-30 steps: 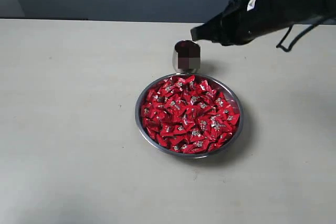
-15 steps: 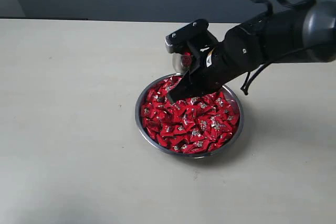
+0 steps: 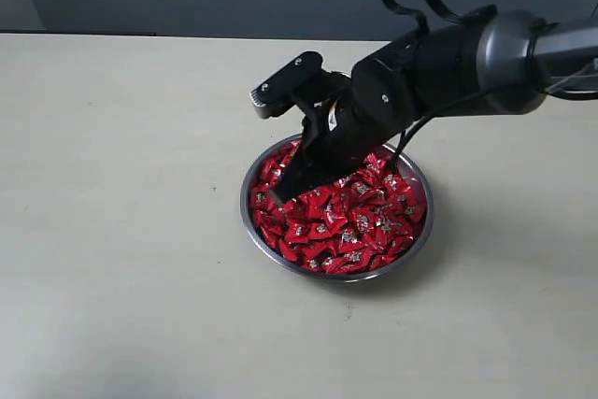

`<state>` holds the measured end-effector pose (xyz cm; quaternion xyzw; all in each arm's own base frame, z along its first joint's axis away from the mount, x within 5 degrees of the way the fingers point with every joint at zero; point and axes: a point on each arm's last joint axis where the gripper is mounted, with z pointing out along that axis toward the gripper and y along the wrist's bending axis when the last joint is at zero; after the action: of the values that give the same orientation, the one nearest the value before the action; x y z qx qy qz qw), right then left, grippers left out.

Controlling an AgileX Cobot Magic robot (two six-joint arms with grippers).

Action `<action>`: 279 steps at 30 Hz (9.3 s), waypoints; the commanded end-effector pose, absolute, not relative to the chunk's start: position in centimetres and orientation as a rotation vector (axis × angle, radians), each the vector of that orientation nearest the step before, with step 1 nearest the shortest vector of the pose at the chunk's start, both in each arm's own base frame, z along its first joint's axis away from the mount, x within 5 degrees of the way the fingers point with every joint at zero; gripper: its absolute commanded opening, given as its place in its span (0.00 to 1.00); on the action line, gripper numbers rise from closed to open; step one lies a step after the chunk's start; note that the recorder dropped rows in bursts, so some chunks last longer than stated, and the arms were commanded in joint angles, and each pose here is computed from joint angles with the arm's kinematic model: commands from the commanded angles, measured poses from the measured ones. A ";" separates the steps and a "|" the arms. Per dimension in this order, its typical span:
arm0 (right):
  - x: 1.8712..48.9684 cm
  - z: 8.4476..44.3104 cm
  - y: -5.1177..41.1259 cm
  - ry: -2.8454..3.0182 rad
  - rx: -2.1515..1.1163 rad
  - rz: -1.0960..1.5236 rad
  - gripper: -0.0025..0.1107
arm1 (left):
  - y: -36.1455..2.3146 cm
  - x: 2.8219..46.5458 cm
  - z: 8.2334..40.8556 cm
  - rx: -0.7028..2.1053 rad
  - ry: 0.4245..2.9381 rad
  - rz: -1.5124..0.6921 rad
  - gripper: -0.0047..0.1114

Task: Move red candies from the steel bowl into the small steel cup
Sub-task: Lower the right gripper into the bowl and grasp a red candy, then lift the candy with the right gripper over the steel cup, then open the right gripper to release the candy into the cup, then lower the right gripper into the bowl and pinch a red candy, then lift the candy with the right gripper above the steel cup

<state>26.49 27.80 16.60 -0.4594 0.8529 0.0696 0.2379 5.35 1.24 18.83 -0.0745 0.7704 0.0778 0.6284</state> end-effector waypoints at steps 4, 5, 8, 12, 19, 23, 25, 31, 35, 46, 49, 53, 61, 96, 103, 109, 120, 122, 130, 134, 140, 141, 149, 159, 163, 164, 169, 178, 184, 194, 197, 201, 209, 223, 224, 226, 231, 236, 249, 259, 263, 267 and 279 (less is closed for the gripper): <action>26.5 15.6 28.6 2.384 -1.304 0.181 0.01 | 1.2 5.3 18.7 -0.173 1.763 0.178 0.04; 26.5 15.5 28.6 2.384 -1.304 0.180 0.01 | 1.2 5.3 18.7 -0.173 1.763 0.178 0.04; 26.6 15.5 28.8 2.392 -1.308 0.177 0.01 | 1.2 5.3 18.7 -0.173 1.763 0.178 0.04; 26.9 16.2 29.0 2.398 -1.311 0.173 0.07 | 1.2 5.3 18.7 -0.173 1.763 0.178 0.04; 27.1 16.7 29.3 2.384 -1.313 0.169 0.35 | 1.2 5.3 18.7 -0.173 1.763 0.178 0.04; 27.3 16.1 29.2 2.373 -1.353 0.124 0.34 | 1.2 5.3 18.7 -0.173 1.763 0.178 0.04; 27.5 15.7 29.3 2.393 -1.372 0.104 0.34 | 1.2 5.3 18.7 -0.173 1.763 0.178 0.04; 28.2 15.4 30.0 2.413 -1.384 0.088 0.34 | 1.2 5.3 18.7 -0.173 1.763 0.178 0.04; 28.4 15.3 30.2 2.423 -1.389 0.082 0.34 | 1.2 5.3 18.7 -0.173 1.763 0.178 0.04; 28.4 13.3 30.2 2.467 -1.418 0.056 0.34 | 1.2 5.3 18.7 -0.173 1.763 0.178 0.04; 28.4 13.3 30.2 2.465 -1.417 0.057 0.34 | 1.2 5.3 18.7 -0.173 1.763 0.178 0.04; 28.4 13.3 30.2 2.464 -1.419 0.055 0.19 | 1.2 5.3 18.7 -0.173 1.763 0.178 0.04; 28.5 13.3 30.1 2.451 -1.436 0.034 0.01 | 1.2 5.3 18.7 -0.173 1.763 0.178 0.04; 39.0 23.4 24.4 2.310 -0.624 0.220 0.01 | 1.2 5.3 18.7 -0.173 1.763 0.178 0.04; 41.9 22.1 26.9 2.457 -0.746 0.218 0.01 | 1.2 5.3 18.7 -0.173 1.763 0.178 0.04; 42.9 21.0 27.8 2.518 -0.765 0.230 0.01 | 1.2 5.3 18.7 -0.173 1.763 0.178 0.04; 42.8 19.3 27.9 2.581 -0.786 0.230 0.01 | 1.2 5.3 18.7 -0.173 1.763 0.178 0.04; 42.9 18.7 27.8 2.591 -0.807 0.210 0.01 | 1.2 5.3 18.7 -0.173 1.763 0.178 0.04; 43.0 18.8 27.8 2.581 -0.813 0.193 0.32 | 1.2 5.3 18.7 -0.173 1.763 0.178 0.04; 43.0 18.8 27.8 2.581 -0.813 0.193 0.36 | 1.2 5.3 18.7 -0.173 1.763 0.178 0.04; 42.6 18.7 27.6 2.626 -0.828 0.179 0.35 | 1.2 5.3 18.7 -0.173 1.763 0.178 0.04; 42.5 18.6 27.5 2.639 -0.833 0.174 0.33 | 1.2 5.3 18.7 -0.173 1.763 0.178 0.04; 42.3 19.7 27.9 2.624 -0.787 0.267 0.02 | 1.2 5.3 18.7 -0.173 1.763 0.178 0.04; 39.5 21.7 26.1 2.431 -0.612 0.378 0.02 | 1.2 5.3 18.7 -0.173 1.763 0.178 0.04; 36.1 21.0 24.0 2.425 -0.572 0.388 0.02 | 1.2 5.3 18.7 -0.173 1.763 0.178 0.04; 35.3 20.8 23.4 2.428 -0.559 0.392 0.02 | 1.2 5.3 18.7 -0.173 1.763 0.178 0.04; 31.6 19.6 22.4 2.487 -0.604 0.379 0.02 | 1.2 5.3 18.7 -0.173 1.763 0.178 0.04; 25.9 16.6 25.5 2.496 -0.812 0.402 0.02 | 1.2 5.3 18.7 -0.173 1.763 0.178 0.04; 25.6 16.3 25.3 2.525 -0.871 0.359 0.02 | 1.2 5.3 18.7 -0.173 1.763 0.178 0.04; 24.8 15.8 24.6 2.627 -0.948 0.291 0.12 | 1.2 5.3 18.7 -0.173 1.763 0.178 0.04; 24.7 15.8 24.5 2.641 -0.944 0.286 0.22 | 1.2 5.3 18.7 -0.173 1.763 0.178 0.04; 24.7 15.8 24.5 2.649 -0.926 0.290 0.32 | 1.2 5.3 18.7 -0.173 1.763 0.178 0.04; 25.1 16.0 24.8 2.603 -0.894 0.316 0.33 | 1.2 5.3 18.7 -0.173 1.763 0.178 0.04; 25.4 13.0 25.1 2.681 -0.870 0.286 0.33 | 1.2 5.3 18.7 -0.173 1.763 0.178 0.04; 25.4 13.0 25.1 2.681 -0.870 0.286 0.33 | 1.2 5.3 18.7 -0.173 1.763 0.178 0.04; 25.4 13.0 25.1 2.679 -0.869 0.287 0.33 | 1.2 5.3 18.7 -0.173 1.763 0.178 0.04; 25.2 12.9 25.0 2.707 -0.866 0.285 0.33 | 1.2 5.3 18.7 -0.173 1.763 0.178 0.04; 25.1 12.9 24.9 2.712 -0.872 0.278 0.27 | 1.2 5.3 18.7 -0.173 1.763 0.178 0.04; 25.4 15.4 25.1 2.616 -0.866 0.312 0.02 | 1.2 5.3 18.7 -0.173 1.763 0.178 0.04; 30.6 24.3 24.1 2.361 -0.780 0.059 0.02 | 1.2 5.3 18.7 -0.173 1.763 0.178 0.04; 35.1 27.3 20.7 2.327 -0.568 0.098 0.02 | 1.2 5.3 18.7 -0.173 1.763 0.178 0.04; 37.4 28.1 20.7 2.316 -0.570 0.217 0.02 | 1.2 5.3 18.7 -0.173 1.763 0.178 0.04; 42.7 22.2 25.1 2.528 -0.684 0.327 0.02 | 1.2 5.3 18.7 -0.173 1.763 0.178 0.04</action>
<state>41.85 24.80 23.30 -0.2429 0.9221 0.1250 0.2740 5.35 1.24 18.83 -0.0745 0.7704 0.0778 0.6284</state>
